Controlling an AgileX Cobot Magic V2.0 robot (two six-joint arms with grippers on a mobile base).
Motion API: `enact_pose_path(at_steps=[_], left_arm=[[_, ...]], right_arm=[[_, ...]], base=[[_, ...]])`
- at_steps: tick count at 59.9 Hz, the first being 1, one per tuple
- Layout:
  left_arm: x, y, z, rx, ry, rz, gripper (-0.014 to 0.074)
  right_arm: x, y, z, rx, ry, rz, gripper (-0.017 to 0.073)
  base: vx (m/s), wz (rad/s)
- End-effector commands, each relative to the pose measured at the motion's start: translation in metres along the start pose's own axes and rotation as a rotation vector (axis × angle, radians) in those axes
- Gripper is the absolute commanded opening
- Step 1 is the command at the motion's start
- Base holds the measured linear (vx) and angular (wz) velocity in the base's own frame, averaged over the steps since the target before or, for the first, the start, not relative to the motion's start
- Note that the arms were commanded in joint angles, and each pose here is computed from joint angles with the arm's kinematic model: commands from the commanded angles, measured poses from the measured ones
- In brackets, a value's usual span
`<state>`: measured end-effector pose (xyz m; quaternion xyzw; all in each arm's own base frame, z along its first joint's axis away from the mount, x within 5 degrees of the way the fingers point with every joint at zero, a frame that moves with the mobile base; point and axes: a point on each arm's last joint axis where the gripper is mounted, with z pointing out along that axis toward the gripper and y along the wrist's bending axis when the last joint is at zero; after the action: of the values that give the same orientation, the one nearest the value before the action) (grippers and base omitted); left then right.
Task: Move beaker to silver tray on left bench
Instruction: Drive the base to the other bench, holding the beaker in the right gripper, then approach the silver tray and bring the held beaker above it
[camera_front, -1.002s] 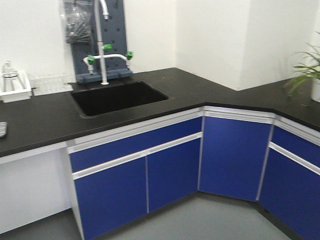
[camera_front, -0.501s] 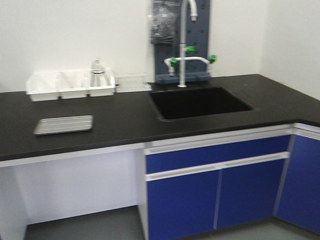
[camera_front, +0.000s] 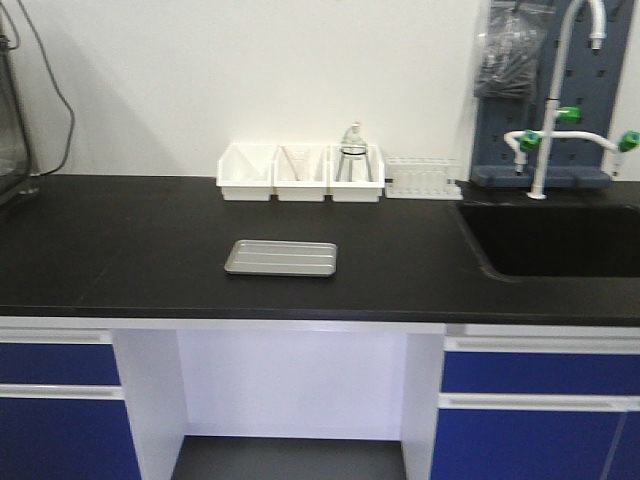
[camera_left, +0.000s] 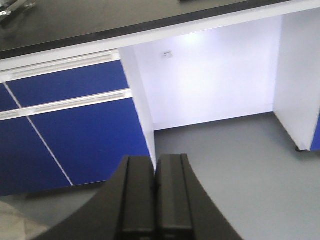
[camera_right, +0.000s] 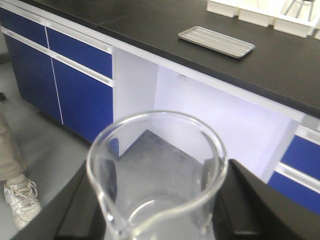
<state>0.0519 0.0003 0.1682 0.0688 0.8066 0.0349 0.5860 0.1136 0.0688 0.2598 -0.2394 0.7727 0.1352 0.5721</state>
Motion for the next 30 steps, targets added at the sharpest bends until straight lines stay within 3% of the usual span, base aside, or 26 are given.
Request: enact_pose_path(at_steps=[1, 30], left_arm=[[-0.0015, -0.0009, 0.0017, 0.003, -0.07, -0.001, 0.0001], [-0.0015, -0.0009, 0.0017, 0.003, -0.07, -0.001, 0.0001]], right_arm=[[-0.0169, 0.0008, -0.0015, -0.016, -0.102, -0.013, -0.0011], [-0.0169, 0.0008, -0.0015, -0.016, -0.102, -0.013, -0.0011]], base=[[0.24, 0.3], [0.3, 0.09]])
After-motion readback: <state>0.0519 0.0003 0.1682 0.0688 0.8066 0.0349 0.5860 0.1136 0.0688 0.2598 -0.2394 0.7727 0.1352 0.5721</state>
